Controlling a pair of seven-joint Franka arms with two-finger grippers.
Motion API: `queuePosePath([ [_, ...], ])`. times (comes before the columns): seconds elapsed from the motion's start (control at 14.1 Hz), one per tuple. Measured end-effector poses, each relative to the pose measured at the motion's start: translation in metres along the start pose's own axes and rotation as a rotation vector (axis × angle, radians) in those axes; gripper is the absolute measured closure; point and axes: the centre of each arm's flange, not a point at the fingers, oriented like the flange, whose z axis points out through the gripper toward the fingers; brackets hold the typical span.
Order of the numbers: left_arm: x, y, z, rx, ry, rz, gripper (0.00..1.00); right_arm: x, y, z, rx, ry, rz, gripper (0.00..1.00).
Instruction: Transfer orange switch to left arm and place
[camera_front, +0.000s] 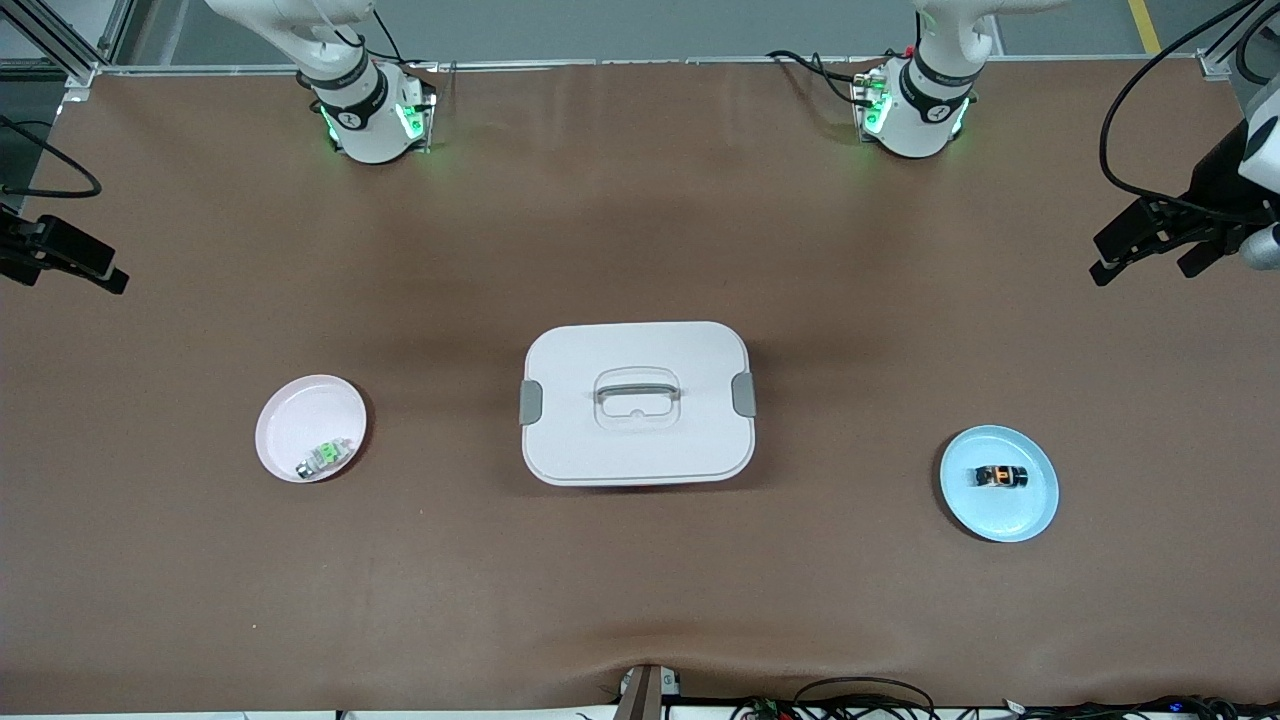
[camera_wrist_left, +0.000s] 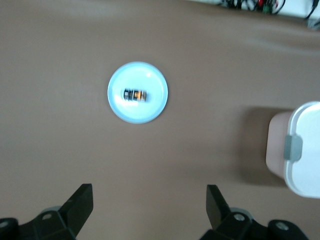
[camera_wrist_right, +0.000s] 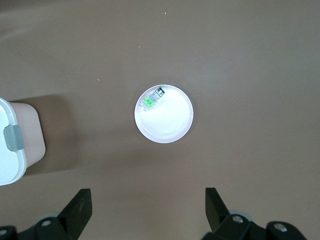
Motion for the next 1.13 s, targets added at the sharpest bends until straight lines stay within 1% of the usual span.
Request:
queuePosePath([
  [0.14, 0.006, -0.002, 0.002, 0.016, -0.052, 0.053, 0.00, -0.001, 0.000, 0.000, 0.000, -0.004, -0.001, 0.00],
  [0.28, 0.013, -0.004, 0.006, 0.017, -0.071, 0.071, 0.00, -0.001, 0.000, 0.001, 0.000, -0.006, -0.001, 0.00],
  [0.78, 0.014, -0.003, 0.008, 0.018, -0.085, 0.073, 0.00, -0.003, 0.000, 0.000, -0.001, -0.017, 0.000, 0.00],
  [1.13, 0.015, -0.002, 0.010, 0.018, -0.089, 0.075, 0.00, -0.006, 0.000, -0.004, -0.001, -0.015, -0.001, 0.00],
])
